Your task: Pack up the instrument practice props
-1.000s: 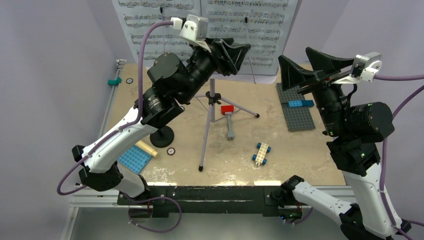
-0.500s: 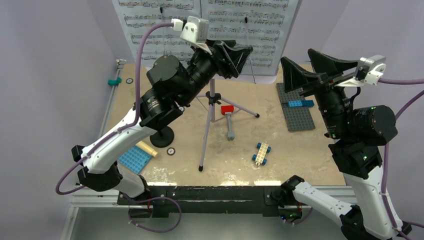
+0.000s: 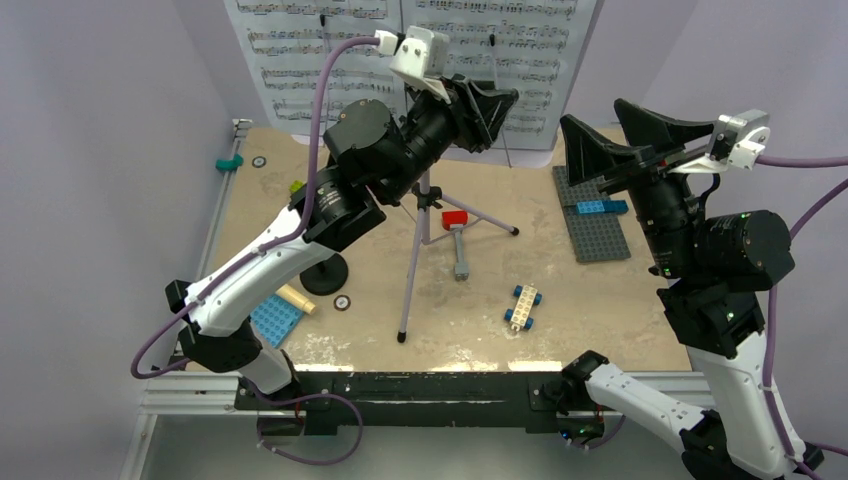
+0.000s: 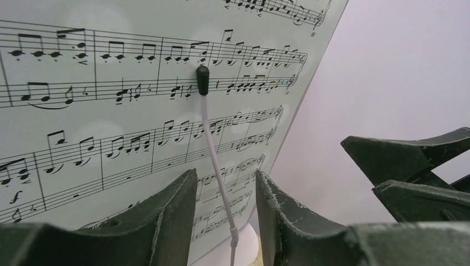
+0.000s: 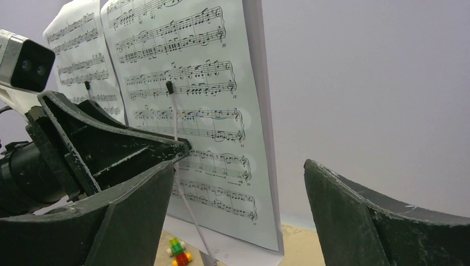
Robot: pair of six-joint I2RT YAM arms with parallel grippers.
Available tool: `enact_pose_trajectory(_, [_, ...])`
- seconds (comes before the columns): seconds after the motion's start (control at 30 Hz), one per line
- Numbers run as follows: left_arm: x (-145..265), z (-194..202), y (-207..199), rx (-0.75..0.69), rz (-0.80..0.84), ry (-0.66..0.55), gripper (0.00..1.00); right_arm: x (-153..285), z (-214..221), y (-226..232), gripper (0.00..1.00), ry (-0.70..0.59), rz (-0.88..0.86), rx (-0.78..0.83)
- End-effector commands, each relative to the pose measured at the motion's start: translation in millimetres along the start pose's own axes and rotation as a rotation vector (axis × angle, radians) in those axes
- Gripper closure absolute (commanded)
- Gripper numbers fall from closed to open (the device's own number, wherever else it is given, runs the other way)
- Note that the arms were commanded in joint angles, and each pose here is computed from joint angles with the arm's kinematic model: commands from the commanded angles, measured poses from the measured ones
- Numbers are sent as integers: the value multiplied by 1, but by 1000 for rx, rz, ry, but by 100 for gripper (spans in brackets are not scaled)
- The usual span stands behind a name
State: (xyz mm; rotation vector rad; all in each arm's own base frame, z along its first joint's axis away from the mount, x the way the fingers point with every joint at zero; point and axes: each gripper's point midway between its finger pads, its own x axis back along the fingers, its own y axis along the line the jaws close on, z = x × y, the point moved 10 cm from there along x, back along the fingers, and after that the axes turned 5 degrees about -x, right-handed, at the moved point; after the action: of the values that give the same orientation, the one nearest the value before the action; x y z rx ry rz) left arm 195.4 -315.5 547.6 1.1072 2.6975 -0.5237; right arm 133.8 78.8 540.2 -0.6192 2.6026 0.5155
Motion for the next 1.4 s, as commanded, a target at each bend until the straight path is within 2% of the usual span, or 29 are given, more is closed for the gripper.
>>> enact_pose_trajectory(0.0, [3,-18,-4,14,17,-48,55,0,-8,1,9,-23,1,-13])
enact_pose_trajectory(0.2, [3,-20,-5,6,33,-64,68,0,-7,5,6,-20,-53,-2])
enact_pose_trajectory(0.47, [7,-23,-6,5,63,-82,100,0,-10,8,5,-21,-83,3])
enact_pose_trajectory(0.97, [23,-21,-8,31,143,-91,100,1,-25,5,4,-76,-55,50])
enact_pose_trajectory(1.33, [35,-25,-12,42,185,-89,100,-7,-15,5,4,-39,-52,52])
enact_pose_trajectory(1.37, [36,-29,-14,49,198,-118,100,-7,-14,5,4,-39,-57,49])
